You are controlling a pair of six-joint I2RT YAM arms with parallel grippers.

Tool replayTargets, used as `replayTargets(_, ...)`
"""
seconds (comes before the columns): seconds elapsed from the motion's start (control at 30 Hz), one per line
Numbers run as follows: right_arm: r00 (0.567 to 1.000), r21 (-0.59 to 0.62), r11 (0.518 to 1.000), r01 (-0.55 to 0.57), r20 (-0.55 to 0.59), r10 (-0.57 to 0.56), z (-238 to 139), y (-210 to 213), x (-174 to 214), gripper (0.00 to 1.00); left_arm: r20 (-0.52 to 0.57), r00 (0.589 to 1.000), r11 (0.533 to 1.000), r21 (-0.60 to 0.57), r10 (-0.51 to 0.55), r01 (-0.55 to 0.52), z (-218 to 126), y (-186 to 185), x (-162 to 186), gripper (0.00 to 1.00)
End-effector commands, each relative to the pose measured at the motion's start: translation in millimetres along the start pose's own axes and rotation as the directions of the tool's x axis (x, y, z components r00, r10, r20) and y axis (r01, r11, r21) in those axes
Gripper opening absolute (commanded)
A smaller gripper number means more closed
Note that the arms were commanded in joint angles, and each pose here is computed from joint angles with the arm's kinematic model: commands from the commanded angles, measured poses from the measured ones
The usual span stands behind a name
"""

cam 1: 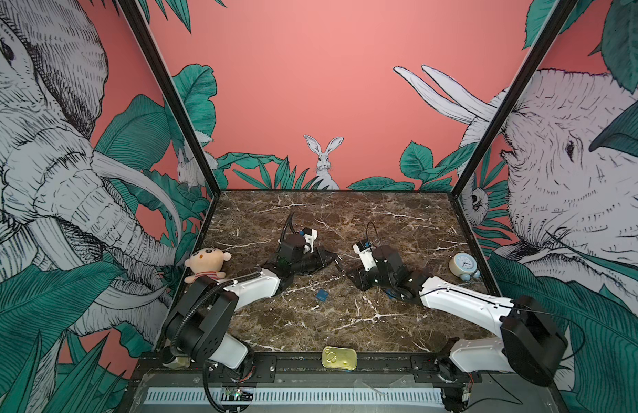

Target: Lock with the key

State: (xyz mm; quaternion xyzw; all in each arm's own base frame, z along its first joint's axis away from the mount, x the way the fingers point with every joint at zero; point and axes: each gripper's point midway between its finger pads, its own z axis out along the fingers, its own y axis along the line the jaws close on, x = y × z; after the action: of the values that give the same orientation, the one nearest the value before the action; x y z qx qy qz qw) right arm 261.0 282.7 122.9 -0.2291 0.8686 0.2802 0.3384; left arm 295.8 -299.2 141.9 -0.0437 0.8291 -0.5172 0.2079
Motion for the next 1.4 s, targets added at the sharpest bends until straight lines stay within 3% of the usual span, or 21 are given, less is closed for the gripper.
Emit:
replayTargets(0.0,0.993,-0.089,0.996,0.02,0.12,-0.009,0,19,-32,0.43,0.005,1.0,0.999,0.032,-0.003,0.002,-5,-19,-4,0.0)
replayTargets(0.6,0.994,-0.069,0.995,0.077,0.083,-0.071,22,26,-35,0.28,0.005,0.999,0.999,0.036,-0.034,0.034,-3,-28,-11,0.0)
replayTargets(1.37,0.994,-0.011,0.997,0.083,0.076,-0.082,28,18,-36,0.24,0.014,0.999,0.997,0.061,-0.039,0.038,-5,-36,-14,0.0)
